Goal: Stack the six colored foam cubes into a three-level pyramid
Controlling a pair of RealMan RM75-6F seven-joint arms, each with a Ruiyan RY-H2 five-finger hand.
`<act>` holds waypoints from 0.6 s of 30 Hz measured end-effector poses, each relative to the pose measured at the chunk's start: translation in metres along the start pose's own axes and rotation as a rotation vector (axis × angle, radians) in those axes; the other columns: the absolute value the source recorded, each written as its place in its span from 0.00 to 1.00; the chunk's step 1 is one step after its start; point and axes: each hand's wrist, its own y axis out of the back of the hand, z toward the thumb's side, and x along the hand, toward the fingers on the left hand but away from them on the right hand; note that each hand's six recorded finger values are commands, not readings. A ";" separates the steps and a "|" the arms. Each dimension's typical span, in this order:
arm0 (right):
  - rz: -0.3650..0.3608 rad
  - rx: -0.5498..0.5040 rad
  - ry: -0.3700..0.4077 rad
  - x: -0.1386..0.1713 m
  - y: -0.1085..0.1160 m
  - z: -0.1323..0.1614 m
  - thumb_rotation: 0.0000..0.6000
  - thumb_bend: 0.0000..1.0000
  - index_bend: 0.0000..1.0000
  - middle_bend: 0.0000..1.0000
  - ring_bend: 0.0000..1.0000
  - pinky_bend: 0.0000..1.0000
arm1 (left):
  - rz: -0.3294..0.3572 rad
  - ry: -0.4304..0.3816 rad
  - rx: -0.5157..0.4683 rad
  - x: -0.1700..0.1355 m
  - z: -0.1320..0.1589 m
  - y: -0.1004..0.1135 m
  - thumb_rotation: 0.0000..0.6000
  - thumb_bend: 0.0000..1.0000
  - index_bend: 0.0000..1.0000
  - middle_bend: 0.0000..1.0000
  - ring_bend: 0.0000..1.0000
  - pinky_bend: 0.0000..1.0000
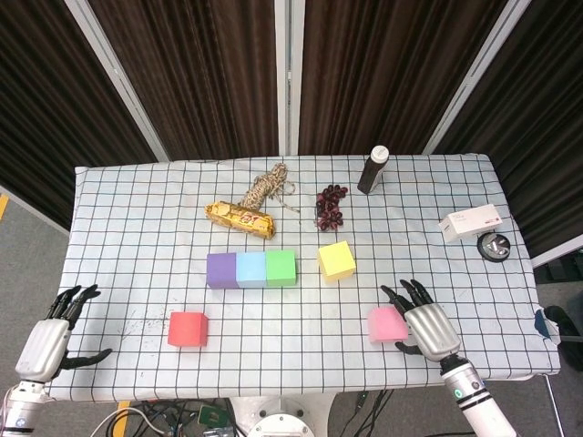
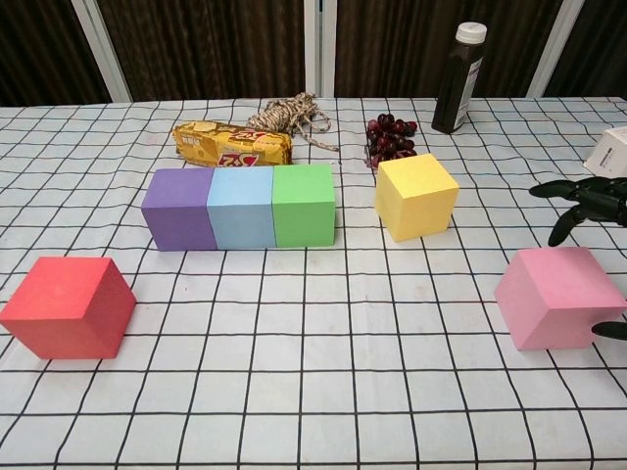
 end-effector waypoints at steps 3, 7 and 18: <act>0.003 -0.001 -0.004 -0.004 -0.002 0.002 1.00 0.05 0.00 0.34 0.02 0.00 | -0.001 0.004 -0.002 0.000 -0.002 0.000 1.00 0.00 0.04 0.16 0.01 0.02; -0.003 -0.006 -0.008 -0.006 -0.002 0.003 1.00 0.07 0.00 0.38 0.05 0.00 | -0.002 0.003 -0.006 0.000 -0.002 0.000 1.00 0.00 0.04 0.16 0.01 0.02; -0.089 -0.084 0.027 -0.002 0.035 0.006 1.00 0.08 0.00 0.40 0.06 0.00 | -0.002 -0.029 -0.047 -0.002 0.009 0.007 1.00 0.00 0.04 0.16 0.01 0.02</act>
